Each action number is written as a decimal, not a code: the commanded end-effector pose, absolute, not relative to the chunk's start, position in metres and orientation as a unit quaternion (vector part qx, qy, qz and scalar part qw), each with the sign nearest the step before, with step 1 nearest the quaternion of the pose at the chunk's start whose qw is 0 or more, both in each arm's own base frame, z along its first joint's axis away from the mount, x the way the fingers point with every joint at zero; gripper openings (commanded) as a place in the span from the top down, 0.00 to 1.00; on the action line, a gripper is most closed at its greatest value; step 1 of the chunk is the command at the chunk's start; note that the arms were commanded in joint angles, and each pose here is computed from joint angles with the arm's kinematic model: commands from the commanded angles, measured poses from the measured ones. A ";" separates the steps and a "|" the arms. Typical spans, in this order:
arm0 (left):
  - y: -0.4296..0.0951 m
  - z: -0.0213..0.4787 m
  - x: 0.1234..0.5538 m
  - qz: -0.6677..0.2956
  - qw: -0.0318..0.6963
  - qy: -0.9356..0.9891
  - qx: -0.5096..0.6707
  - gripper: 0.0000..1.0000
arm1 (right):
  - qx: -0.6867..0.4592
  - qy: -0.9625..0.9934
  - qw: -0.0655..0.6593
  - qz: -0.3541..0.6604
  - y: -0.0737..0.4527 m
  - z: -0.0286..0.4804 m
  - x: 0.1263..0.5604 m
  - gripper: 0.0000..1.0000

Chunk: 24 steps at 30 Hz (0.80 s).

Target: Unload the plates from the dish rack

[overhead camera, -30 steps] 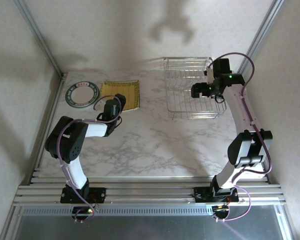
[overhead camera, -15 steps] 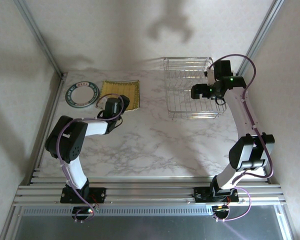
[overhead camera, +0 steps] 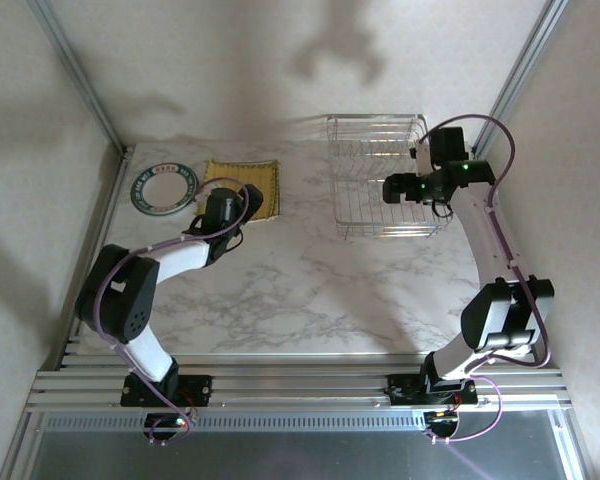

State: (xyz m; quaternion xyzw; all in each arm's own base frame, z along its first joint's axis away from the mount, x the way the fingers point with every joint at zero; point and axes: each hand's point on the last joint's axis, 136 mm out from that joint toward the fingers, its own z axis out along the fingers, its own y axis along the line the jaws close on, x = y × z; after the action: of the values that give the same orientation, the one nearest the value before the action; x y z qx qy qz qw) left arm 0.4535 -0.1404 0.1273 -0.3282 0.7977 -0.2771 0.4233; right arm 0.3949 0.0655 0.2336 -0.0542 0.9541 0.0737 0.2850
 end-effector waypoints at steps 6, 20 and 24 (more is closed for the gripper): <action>-0.120 0.208 0.412 -0.167 0.548 0.801 -0.172 0.00 | -0.074 0.897 0.429 0.068 0.068 0.236 0.385 0.01; 0.056 0.198 0.314 0.078 0.705 0.668 -0.226 0.00 | -0.026 0.826 0.562 0.045 0.051 0.156 0.356 0.01; 0.071 0.176 0.320 0.089 0.684 0.688 -0.227 0.00 | -0.018 0.837 0.546 0.041 0.046 0.128 0.362 0.01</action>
State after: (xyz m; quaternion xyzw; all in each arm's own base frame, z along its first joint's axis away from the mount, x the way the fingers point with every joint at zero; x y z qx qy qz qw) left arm 0.3128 0.0683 0.1546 -0.2365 0.7173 0.1006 0.6477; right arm 0.3465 0.0513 0.1141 -0.0368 0.8622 0.0440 0.5033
